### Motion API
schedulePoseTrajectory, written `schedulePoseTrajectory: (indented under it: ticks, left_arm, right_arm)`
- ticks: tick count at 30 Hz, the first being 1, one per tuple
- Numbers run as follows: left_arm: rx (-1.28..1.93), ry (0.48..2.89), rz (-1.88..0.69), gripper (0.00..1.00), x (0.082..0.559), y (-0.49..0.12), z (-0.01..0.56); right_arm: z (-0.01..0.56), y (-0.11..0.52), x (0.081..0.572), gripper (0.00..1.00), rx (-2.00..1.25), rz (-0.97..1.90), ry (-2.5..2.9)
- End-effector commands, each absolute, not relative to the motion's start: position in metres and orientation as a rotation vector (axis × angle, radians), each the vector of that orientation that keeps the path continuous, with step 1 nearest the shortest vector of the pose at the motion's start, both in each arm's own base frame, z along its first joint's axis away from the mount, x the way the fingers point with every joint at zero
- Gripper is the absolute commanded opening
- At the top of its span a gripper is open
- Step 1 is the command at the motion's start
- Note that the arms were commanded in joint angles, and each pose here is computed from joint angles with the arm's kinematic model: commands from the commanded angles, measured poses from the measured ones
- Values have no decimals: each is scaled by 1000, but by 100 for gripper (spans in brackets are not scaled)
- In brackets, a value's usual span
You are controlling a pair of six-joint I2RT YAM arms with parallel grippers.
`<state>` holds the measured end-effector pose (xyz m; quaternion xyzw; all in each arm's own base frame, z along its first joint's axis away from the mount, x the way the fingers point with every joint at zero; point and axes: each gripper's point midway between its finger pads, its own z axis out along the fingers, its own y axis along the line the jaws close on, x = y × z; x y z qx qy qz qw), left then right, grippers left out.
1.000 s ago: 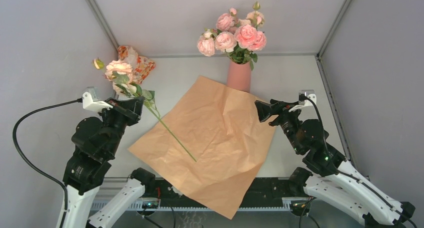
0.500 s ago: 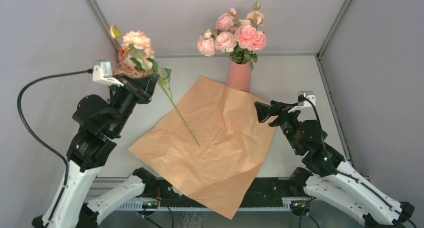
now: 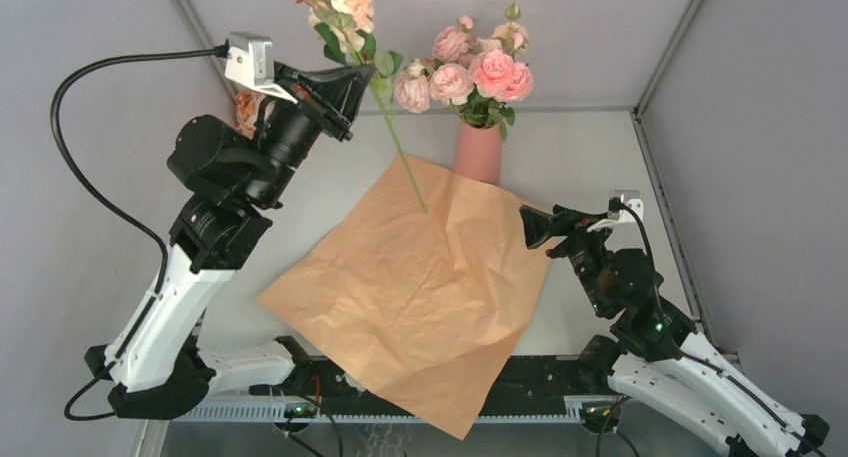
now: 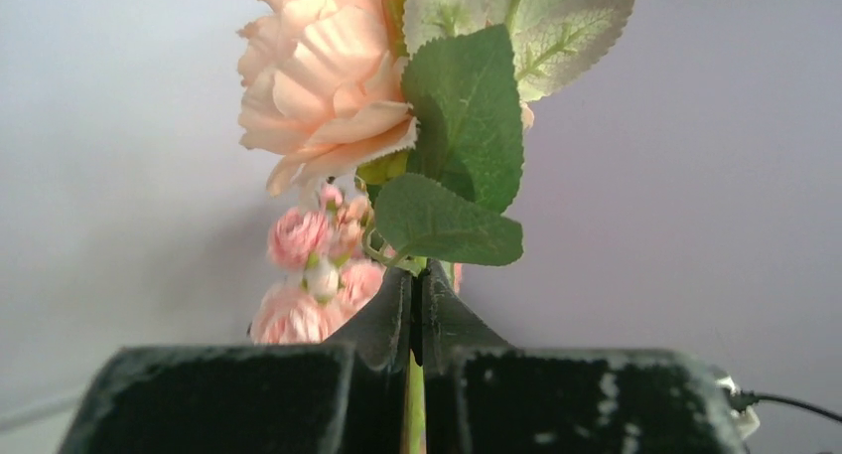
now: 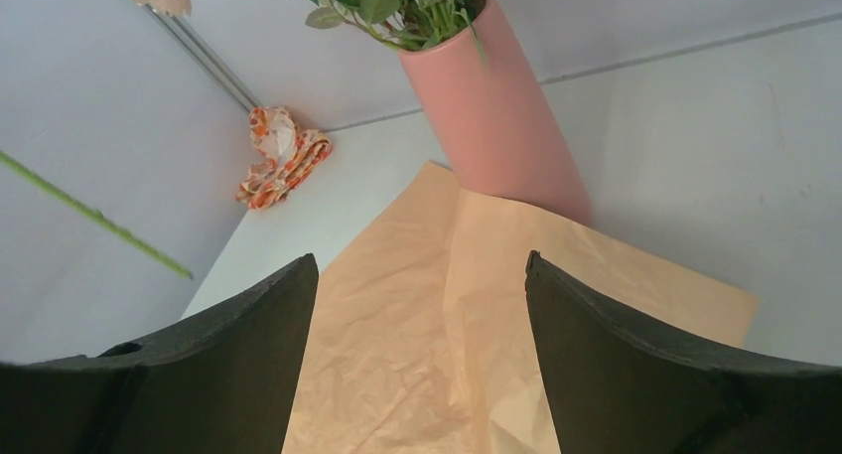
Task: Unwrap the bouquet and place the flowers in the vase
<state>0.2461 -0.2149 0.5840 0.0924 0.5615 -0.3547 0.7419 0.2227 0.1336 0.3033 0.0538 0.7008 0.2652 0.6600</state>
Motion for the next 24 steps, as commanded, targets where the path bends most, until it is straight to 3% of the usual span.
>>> schedulePoseTrajectory:
  ticks: [1,17,24]
  left_arm:
    - [206,989,-792,0,224,-203,659]
    - [145,923,-488,0,279,-279,672]
    - [37,911,-366,0,302,-283,663]
  right_arm:
    - [301,129,225,85,133,572,1585]
    - [302,116,228,87,148,543,1565]
    - [303,114,234,87,142,534,1560]
